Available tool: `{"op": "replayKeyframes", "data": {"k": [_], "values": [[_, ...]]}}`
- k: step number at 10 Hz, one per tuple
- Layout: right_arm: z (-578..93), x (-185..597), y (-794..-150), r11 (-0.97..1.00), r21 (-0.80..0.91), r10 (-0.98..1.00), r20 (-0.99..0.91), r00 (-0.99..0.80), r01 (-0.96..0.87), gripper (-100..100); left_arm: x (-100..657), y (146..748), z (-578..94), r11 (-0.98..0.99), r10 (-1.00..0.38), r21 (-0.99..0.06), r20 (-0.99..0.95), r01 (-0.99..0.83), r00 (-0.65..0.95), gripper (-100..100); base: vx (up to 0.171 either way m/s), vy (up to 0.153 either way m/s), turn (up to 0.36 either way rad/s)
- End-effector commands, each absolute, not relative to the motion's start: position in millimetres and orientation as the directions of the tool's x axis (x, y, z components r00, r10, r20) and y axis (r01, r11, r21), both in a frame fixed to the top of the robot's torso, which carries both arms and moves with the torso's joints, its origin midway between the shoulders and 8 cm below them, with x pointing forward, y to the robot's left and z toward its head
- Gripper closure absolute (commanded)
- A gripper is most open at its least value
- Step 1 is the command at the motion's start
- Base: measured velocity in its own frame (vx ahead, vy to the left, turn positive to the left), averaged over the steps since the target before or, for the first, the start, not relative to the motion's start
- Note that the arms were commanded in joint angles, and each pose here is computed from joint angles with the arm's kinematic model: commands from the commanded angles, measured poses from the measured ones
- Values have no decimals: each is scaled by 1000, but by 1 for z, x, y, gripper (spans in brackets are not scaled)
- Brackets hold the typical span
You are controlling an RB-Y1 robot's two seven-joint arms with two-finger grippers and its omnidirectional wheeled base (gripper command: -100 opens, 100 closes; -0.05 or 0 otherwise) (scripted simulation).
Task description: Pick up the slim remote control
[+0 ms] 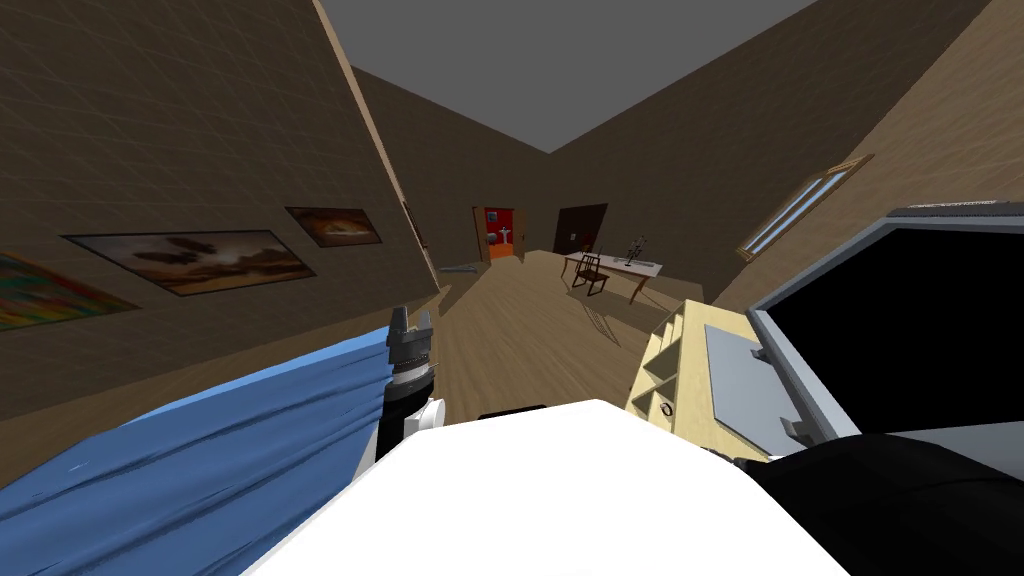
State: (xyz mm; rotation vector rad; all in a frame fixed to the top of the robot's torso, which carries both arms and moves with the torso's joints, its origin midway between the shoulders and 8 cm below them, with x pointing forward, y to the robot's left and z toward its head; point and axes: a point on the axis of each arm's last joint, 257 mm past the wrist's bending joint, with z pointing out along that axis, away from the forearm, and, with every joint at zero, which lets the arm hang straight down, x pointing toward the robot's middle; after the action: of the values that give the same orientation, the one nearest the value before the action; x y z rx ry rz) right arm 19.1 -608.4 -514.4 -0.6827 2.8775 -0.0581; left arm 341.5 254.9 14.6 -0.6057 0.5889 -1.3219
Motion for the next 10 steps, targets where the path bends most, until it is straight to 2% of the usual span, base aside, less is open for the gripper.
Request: {"op": "replayKeyframes", "data": {"k": [1, 7, 9, 10], "values": [[-510, 2, -621, 889, -87, -458, -133, -879, -450, -100, 342, 255, 15, 143, -987, -702, -51, 698, 151, 0, -41, -97, 40], [-507, -73, -632, 881, -60, -471, -15, -882, -470, -100, 342, 255, 15, 143, -987, -702, -51, 698, 151, 0, -31, -76, 31], [-521, -96, -607, 887, -14, -462, -12, -887, -462, -100, 342, 255, 15, 143, -987, -702, -51, 698, 151, 0, -42, -193, 30], [-515, -95, -615, 885, -24, -465, -11, -885, -465, -100, 342, 255, 15, 143, -987, -702, -51, 698, 151, 0, -11, -108, 15]]}}
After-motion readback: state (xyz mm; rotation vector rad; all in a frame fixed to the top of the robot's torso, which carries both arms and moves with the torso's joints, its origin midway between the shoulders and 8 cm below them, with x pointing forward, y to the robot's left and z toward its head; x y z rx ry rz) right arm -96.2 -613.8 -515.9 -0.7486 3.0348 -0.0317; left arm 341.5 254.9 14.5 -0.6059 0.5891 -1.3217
